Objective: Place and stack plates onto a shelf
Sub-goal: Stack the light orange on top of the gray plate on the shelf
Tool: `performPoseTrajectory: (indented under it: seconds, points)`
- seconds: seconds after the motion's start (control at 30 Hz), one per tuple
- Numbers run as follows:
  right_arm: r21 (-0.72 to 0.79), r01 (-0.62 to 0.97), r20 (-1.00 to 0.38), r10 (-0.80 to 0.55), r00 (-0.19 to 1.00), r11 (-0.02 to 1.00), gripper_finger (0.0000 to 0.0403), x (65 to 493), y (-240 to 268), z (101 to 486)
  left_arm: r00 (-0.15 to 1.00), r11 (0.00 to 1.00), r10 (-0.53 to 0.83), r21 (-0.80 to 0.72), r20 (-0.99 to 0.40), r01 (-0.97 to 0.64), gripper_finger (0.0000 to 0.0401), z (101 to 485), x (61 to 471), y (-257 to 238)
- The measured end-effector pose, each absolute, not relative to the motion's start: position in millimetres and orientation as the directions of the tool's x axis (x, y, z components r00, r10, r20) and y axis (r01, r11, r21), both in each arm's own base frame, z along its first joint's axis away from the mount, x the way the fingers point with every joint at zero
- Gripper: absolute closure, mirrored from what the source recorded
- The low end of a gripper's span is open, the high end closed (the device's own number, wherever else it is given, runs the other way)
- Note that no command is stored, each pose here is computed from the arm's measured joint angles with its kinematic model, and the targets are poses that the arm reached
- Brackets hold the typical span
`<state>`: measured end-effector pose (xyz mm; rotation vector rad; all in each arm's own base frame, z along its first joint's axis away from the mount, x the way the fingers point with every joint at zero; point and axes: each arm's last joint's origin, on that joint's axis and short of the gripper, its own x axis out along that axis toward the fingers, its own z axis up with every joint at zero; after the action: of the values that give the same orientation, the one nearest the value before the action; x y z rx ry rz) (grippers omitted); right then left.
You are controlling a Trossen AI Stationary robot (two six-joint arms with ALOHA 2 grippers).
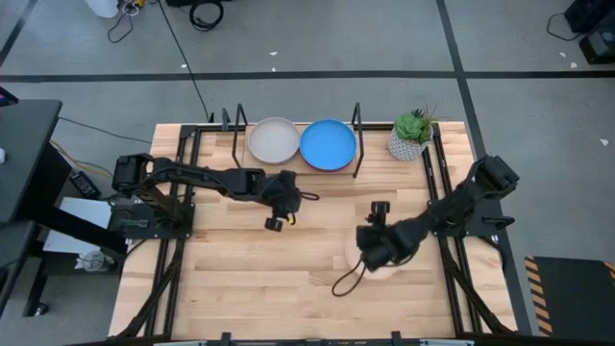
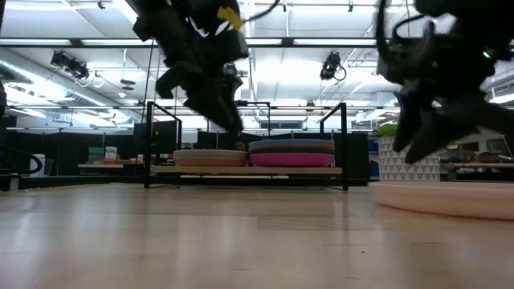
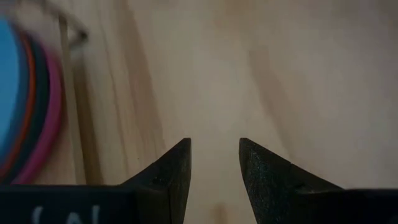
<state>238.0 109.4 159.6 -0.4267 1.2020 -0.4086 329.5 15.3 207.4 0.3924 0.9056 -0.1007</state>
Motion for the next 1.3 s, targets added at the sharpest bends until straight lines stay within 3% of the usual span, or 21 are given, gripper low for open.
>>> performPoseTrajectory:
  seconds: [0.27, 0.37, 0.6, 0.83, 0.93, 1.3]
  points:
    - [-0.379, 0.168, -0.824, -0.414, 0.387, 0.910, 0.0235, 215.6, 103.0, 194.8, 0.767, 0.862, -0.043, 0.364, -0.640, 0.352, 0.0259, 192.7, 362.6, -8.6]
    - [-0.349, 0.218, -0.806, -0.410, 0.427, 0.912, 0.0235, 202.6, 102.4, 191.0, 0.831, 0.852, -0.063, 0.404, -0.553, 0.334, 0.0259, 185.4, 376.8, -17.8]
    - [-0.272, 0.278, -0.785, -0.380, 0.490, 0.921, 0.0235, 191.5, 102.3, 172.0, 0.824, 0.855, -0.149, 0.348, -0.547, 0.386, 0.0259, 172.1, 404.7, -34.9]
    - [-0.176, 0.141, -0.890, -0.219, 0.401, 0.974, 0.0235, 186.5, 109.1, 158.5, 0.788, 0.790, -0.193, 0.383, -0.585, 0.478, 0.0259, 166.6, 420.3, -57.5]
    - [-0.118, 0.050, -0.912, -0.128, 0.388, 0.992, 0.0235, 181.6, 120.9, 157.8, 0.759, 0.769, -0.154, 0.406, -0.633, 0.494, 0.0259, 162.1, 416.4, -62.7]
    - [-0.155, -0.160, -0.910, -0.077, 0.406, 0.975, 0.0226, 159.9, 155.0, 150.3, 0.679, 0.818, -0.025, 0.375, -0.734, 0.436, 0.0259, 171.6, 398.4, -43.9]
